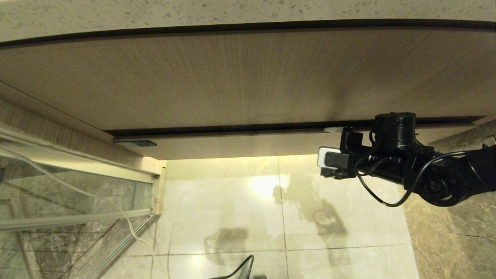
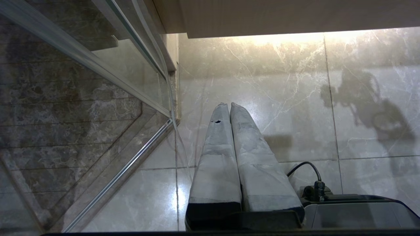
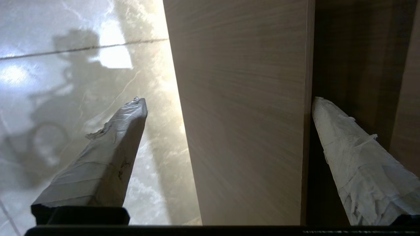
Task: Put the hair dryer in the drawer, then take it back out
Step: Pull open the drawer
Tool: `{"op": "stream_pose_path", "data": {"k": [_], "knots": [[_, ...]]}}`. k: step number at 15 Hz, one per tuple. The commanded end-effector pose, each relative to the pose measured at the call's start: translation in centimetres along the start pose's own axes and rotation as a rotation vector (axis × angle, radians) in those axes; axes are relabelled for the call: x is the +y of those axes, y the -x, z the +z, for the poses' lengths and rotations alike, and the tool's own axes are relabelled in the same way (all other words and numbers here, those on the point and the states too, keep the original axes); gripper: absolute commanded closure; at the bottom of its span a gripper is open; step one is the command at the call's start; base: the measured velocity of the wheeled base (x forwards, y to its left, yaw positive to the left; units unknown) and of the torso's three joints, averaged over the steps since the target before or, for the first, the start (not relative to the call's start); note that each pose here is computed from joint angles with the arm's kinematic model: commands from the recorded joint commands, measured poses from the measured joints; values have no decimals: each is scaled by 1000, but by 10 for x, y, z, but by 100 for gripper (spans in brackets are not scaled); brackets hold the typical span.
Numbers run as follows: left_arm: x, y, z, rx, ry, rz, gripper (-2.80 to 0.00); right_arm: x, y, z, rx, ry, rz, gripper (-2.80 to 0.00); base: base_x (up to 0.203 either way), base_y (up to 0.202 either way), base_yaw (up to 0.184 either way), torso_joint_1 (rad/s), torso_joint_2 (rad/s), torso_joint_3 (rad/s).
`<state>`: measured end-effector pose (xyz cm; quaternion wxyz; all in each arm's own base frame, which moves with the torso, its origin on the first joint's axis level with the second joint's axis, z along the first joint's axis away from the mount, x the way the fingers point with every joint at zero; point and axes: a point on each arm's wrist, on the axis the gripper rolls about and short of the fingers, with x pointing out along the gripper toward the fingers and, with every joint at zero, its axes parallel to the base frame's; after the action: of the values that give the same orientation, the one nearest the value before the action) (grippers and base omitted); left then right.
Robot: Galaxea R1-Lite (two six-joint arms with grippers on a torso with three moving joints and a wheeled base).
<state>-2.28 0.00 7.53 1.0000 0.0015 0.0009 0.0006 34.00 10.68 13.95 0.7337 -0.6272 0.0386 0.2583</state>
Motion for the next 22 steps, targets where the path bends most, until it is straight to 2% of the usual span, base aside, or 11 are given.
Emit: {"op": "stream_pose_path", "data": {"k": [1, 9, 12, 14, 17, 20, 22], "knots": [[0, 0, 0, 0, 0, 0, 0, 2, 5, 0, 4, 8, 7, -280, 0, 0, 0, 0, 0, 0], [0, 0, 0, 0, 0, 0, 0, -10, 35, 5, 5, 15, 16, -280, 0, 0, 0, 0, 0, 0], [0, 0, 0, 0, 0, 0, 0, -11, 59, 7, 10, 26, 36, -280, 0, 0, 0, 0, 0, 0], [0, 0, 0, 0, 0, 0, 0, -14, 79, 8, 48, 54, 29, -280, 0, 0, 0, 0, 0, 0], [0, 0, 0, 0, 0, 0, 0, -21, 115, 10, 81, 62, -9, -280, 0, 0, 0, 0, 0, 0], [0, 0, 0, 0, 0, 0, 0, -23, 151, 12, 114, 64, -85, -280, 0, 0, 0, 0, 0, 0], [0, 0, 0, 0, 0, 0, 0, -21, 156, 11, 138, 56, -93, -280, 0, 0, 0, 0, 0, 0]]}}
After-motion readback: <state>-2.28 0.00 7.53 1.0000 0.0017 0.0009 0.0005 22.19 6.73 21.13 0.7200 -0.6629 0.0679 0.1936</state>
